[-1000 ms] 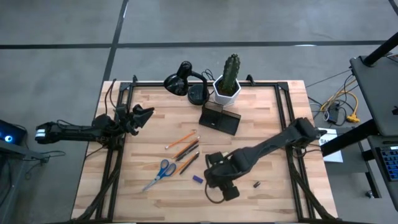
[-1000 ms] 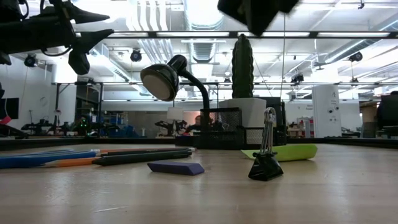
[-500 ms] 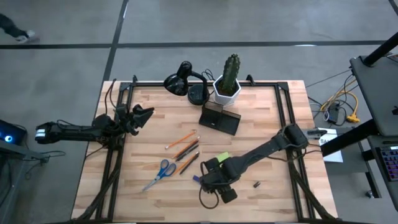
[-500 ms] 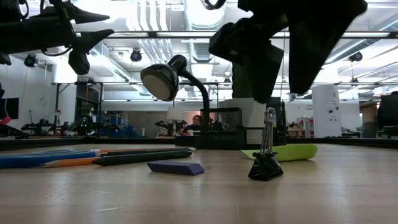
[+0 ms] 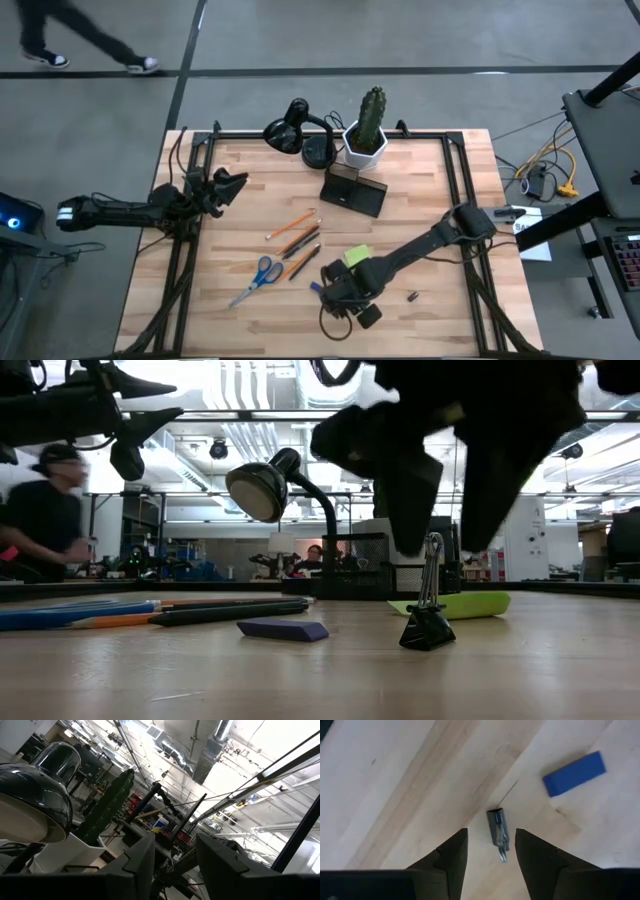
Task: Pick and place office supplies into organizer
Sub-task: Put the left black binder clip into the black desk organizer
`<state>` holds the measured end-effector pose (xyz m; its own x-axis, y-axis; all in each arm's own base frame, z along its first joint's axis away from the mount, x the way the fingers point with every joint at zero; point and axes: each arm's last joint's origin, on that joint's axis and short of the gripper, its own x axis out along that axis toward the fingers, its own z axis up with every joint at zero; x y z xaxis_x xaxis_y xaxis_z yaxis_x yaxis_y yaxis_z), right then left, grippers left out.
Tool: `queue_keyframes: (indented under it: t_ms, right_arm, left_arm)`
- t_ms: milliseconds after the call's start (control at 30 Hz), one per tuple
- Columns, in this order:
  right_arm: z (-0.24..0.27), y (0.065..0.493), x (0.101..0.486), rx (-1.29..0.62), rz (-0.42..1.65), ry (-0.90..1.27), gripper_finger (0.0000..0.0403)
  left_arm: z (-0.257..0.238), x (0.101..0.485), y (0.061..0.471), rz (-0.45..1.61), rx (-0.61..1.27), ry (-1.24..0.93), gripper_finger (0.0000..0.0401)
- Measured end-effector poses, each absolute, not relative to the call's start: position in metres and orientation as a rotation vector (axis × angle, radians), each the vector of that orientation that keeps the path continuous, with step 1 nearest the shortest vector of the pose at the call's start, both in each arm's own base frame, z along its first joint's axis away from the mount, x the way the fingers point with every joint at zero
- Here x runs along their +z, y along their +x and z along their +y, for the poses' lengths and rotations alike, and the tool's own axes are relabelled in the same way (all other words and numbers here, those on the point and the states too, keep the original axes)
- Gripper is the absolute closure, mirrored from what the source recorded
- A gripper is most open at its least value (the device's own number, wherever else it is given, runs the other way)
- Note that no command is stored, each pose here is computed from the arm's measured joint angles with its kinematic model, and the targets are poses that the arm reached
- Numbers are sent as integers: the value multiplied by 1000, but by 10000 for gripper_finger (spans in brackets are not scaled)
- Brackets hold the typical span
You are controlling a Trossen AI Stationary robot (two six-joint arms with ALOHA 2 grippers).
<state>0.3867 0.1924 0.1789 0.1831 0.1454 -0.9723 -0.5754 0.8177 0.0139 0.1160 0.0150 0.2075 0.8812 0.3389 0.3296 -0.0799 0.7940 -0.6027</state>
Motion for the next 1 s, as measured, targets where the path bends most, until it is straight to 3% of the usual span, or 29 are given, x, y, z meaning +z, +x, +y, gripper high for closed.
queue_keyframes:
  t_ms: [433,1000]
  right_arm:
    - [192,388,169,484,1315,-416,257]
    - [190,385,168,471,1346,-432,311]
  left_arm:
    - [15,208,116,-444,233,-616,273]
    - [15,208,116,-444,232,-617,273]
